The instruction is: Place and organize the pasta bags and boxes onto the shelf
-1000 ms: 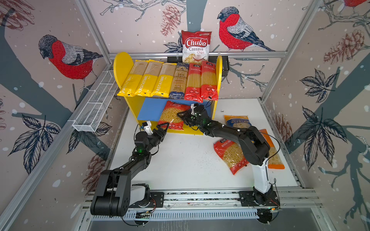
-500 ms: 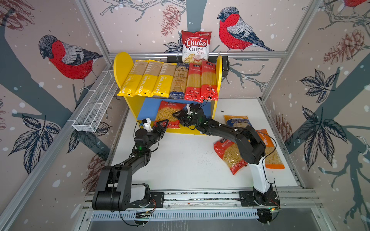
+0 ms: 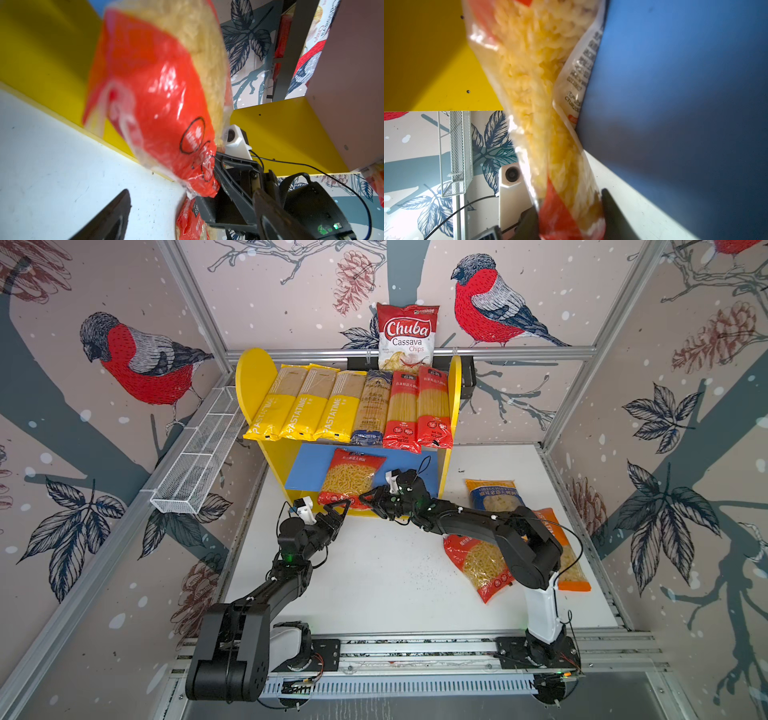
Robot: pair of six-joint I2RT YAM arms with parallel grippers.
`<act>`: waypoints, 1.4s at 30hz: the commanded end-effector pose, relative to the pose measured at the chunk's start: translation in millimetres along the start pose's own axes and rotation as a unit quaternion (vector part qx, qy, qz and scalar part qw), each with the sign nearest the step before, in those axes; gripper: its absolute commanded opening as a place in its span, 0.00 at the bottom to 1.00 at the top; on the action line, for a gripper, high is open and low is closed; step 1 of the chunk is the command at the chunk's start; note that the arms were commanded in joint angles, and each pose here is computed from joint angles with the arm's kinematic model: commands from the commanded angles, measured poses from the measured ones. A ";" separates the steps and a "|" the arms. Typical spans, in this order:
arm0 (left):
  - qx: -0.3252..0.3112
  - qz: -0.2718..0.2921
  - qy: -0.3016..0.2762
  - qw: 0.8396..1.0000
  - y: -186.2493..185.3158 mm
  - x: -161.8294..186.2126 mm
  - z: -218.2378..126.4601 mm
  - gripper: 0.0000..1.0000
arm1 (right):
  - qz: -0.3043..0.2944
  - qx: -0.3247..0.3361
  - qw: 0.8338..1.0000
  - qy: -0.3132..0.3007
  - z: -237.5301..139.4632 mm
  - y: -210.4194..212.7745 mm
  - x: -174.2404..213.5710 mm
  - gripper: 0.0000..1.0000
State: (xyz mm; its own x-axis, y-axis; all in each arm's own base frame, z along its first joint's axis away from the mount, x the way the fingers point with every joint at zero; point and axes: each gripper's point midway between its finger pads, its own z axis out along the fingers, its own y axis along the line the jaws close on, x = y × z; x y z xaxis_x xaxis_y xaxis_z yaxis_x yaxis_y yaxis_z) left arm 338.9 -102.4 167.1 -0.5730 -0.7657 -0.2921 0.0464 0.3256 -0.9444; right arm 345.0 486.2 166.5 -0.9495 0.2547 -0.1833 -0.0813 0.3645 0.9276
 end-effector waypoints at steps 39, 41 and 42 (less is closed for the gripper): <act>0.019 0.037 -0.105 0.994 -43.3 -98.9 43.8 0.06 | 0.001 -0.009 1.000 0.013 -68.2 -25.1 53.9 0.45; 0.012 0.042 -0.122 0.992 -42.5 -113.5 39.9 0.00 | 0.003 -0.010 1.000 0.014 -68.6 -26.0 55.8 0.45; 0.010 0.046 -0.131 0.990 -43.0 -120.7 37.0 0.00 | 0.003 -0.010 1.000 0.014 -69.5 -26.7 56.5 0.45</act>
State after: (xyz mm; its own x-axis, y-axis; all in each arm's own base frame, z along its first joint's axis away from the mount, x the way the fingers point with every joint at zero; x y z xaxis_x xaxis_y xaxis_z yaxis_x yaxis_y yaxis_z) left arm 427.2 -64.8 216.6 -0.4277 -0.8428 -0.3266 0.0541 0.3368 -0.9400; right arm 270.9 427.7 144.0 -0.9650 0.2149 -0.1500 -0.0605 0.3741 0.9254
